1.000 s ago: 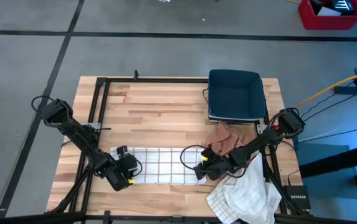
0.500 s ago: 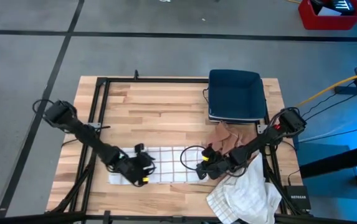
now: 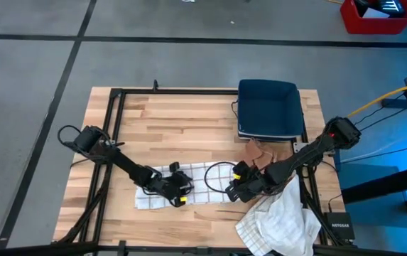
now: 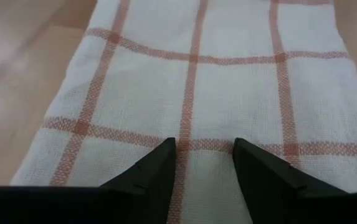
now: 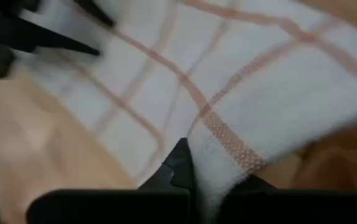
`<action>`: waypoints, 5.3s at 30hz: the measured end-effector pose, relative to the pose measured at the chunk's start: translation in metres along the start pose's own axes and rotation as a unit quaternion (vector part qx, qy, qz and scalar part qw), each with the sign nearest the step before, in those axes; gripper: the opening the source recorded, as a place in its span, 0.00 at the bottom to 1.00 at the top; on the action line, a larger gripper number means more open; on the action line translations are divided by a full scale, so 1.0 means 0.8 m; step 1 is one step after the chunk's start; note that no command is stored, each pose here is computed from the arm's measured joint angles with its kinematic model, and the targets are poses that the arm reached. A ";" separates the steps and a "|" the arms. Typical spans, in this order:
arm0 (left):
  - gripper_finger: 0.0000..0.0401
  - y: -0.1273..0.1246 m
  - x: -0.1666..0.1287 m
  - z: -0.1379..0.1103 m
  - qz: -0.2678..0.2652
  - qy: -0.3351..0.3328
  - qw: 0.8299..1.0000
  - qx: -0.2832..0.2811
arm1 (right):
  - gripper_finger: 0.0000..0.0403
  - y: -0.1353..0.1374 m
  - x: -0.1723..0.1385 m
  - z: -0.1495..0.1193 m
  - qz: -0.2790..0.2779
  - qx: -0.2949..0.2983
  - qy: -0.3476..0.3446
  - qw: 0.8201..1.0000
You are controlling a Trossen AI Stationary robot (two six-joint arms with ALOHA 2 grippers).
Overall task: Fold towel
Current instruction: Fold the brown striped towel on the table
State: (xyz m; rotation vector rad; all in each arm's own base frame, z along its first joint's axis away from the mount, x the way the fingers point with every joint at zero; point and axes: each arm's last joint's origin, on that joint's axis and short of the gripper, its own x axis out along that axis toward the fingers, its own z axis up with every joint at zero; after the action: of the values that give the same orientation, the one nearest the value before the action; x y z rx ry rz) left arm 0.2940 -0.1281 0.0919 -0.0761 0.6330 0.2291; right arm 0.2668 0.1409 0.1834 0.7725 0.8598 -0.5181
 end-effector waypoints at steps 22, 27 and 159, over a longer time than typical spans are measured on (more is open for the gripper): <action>0.39 0.004 -0.083 0.045 -0.019 0.031 0.999 0.016 | 0.04 0.063 -0.025 0.077 0.046 -0.077 -0.071 0.993; 0.39 0.007 -0.087 0.007 0.003 0.074 0.997 0.002 | 0.05 0.061 -0.025 0.076 0.039 -0.088 -0.069 0.993; 0.39 0.026 -0.168 -0.061 -0.021 0.080 0.993 -0.079 | 0.05 0.113 0.000 0.135 0.062 -0.100 0.010 0.993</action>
State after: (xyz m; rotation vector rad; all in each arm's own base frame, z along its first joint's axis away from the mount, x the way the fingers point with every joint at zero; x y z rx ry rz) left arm 0.1564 -0.1403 0.1324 -0.2616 0.7713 0.2336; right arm 0.3793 0.1134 0.2631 0.6435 0.8624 -0.3085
